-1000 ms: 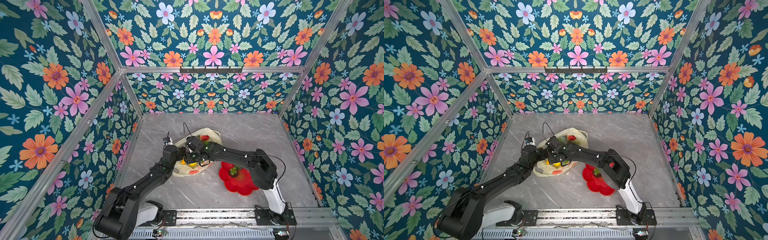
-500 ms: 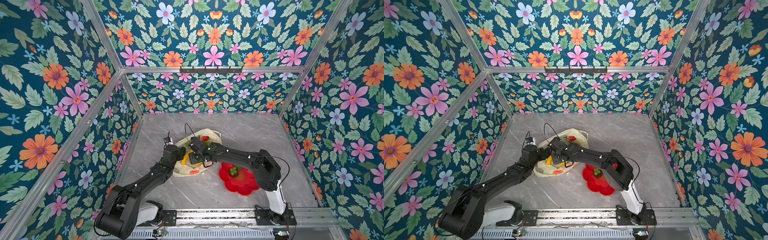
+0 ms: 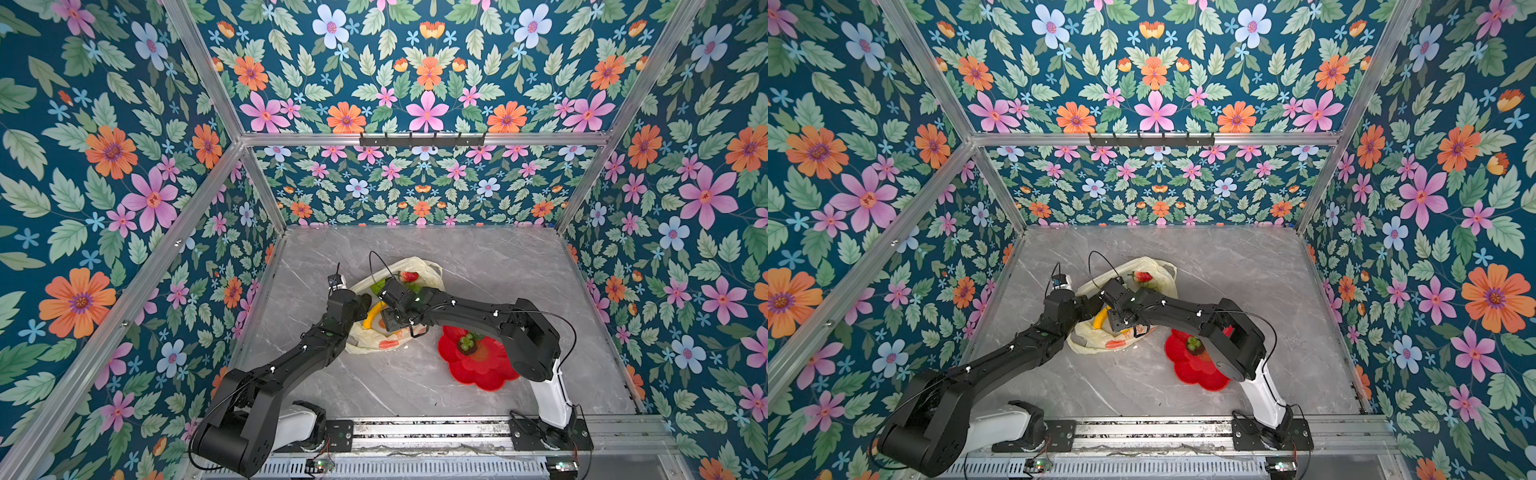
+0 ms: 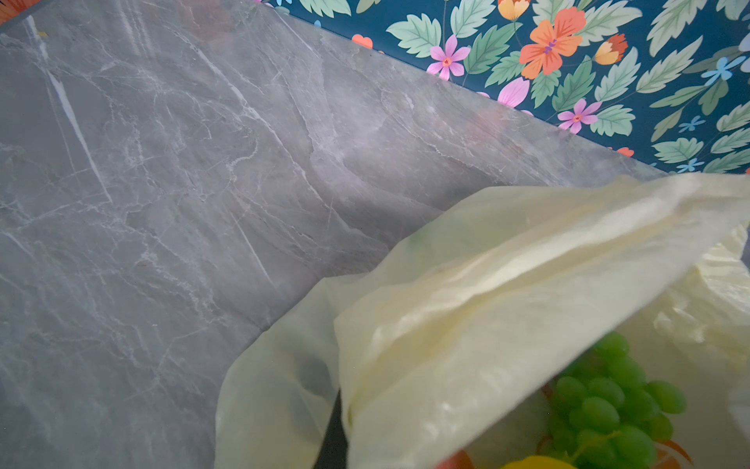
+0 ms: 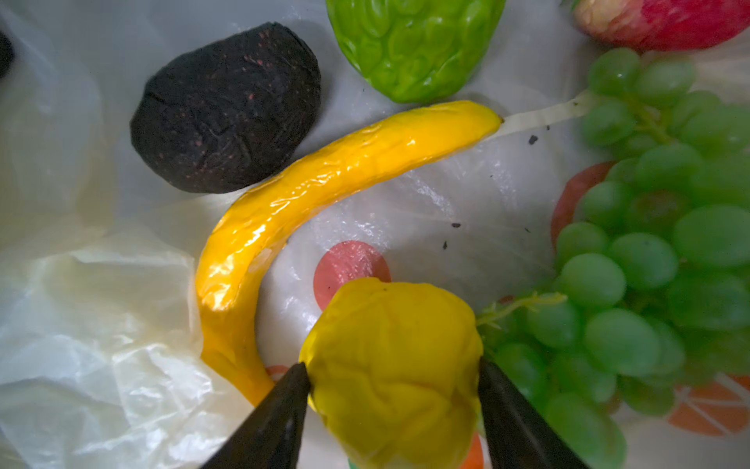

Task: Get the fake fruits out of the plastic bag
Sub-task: 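Lower the right gripper and grasp the yellow lumpy fruit, then carry the yellow lumpy fruit over the red plate and lower it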

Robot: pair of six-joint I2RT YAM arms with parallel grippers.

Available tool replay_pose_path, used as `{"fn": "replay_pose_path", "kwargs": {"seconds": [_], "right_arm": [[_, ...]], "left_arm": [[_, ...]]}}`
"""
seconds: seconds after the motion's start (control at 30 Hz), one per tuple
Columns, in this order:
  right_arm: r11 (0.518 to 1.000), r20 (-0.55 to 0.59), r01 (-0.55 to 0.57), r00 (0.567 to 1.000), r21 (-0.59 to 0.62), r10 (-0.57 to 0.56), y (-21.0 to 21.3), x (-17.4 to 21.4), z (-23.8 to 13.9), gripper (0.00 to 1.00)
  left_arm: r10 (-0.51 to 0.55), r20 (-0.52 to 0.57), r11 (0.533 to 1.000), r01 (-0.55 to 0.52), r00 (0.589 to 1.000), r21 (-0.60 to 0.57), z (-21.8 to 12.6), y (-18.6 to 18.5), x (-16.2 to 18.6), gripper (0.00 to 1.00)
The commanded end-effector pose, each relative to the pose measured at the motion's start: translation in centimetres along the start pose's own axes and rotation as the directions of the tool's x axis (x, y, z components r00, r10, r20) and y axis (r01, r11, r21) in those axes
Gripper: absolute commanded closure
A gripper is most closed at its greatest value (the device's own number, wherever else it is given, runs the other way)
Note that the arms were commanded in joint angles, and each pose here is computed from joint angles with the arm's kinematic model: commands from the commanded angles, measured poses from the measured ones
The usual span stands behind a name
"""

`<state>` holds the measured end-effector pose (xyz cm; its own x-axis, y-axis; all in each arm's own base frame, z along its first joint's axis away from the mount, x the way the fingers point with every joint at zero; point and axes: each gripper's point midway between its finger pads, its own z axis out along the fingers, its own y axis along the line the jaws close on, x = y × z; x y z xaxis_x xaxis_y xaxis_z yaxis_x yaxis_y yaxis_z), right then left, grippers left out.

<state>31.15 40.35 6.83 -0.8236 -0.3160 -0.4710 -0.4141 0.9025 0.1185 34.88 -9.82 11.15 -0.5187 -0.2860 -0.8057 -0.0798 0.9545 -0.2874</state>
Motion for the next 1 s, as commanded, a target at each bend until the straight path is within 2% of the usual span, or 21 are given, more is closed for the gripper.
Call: {"fn": "replay_pose_path", "kwargs": {"seconds": [0.0, 0.2, 0.43, 0.63, 0.97], "right_arm": [[1.0, -0.021, 0.02, 1.0, 0.011, -0.019, -0.1, 0.6, 0.5, 0.29], [0.999, -0.052, 0.028, 0.998, 0.035, -0.026, -0.1, 1.0, 1.6, 0.23], [1.0, -0.065, 0.01, 0.998, 0.025, -0.008, 0.1, 1.2, 2.2, 0.22], [1.0, -0.026, -0.018, 1.0, -0.015, 0.017, 0.9, -0.1, 0.8, 0.31], [0.998, 0.01, -0.027, 1.0, -0.05, 0.028, 0.6, -1.3, -4.1, 0.35]], "left_arm": [[-0.002, 0.016, 1.0, 0.002, 1.0, 0.011, 0.1, -0.4, -0.6, 1.0], [-0.002, 0.016, 1.0, 0.002, 1.0, 0.012, 0.0, -0.4, -0.6, 1.0], [-0.001, 0.013, 1.0, 0.001, 1.0, 0.013, 0.1, -0.4, -0.6, 1.0], [0.001, 0.009, 1.0, -0.001, 1.0, 0.013, 0.1, -0.5, -0.5, 1.0], [0.003, 0.005, 1.0, -0.003, 1.0, 0.013, 0.2, -0.5, -0.5, 1.0]]}}
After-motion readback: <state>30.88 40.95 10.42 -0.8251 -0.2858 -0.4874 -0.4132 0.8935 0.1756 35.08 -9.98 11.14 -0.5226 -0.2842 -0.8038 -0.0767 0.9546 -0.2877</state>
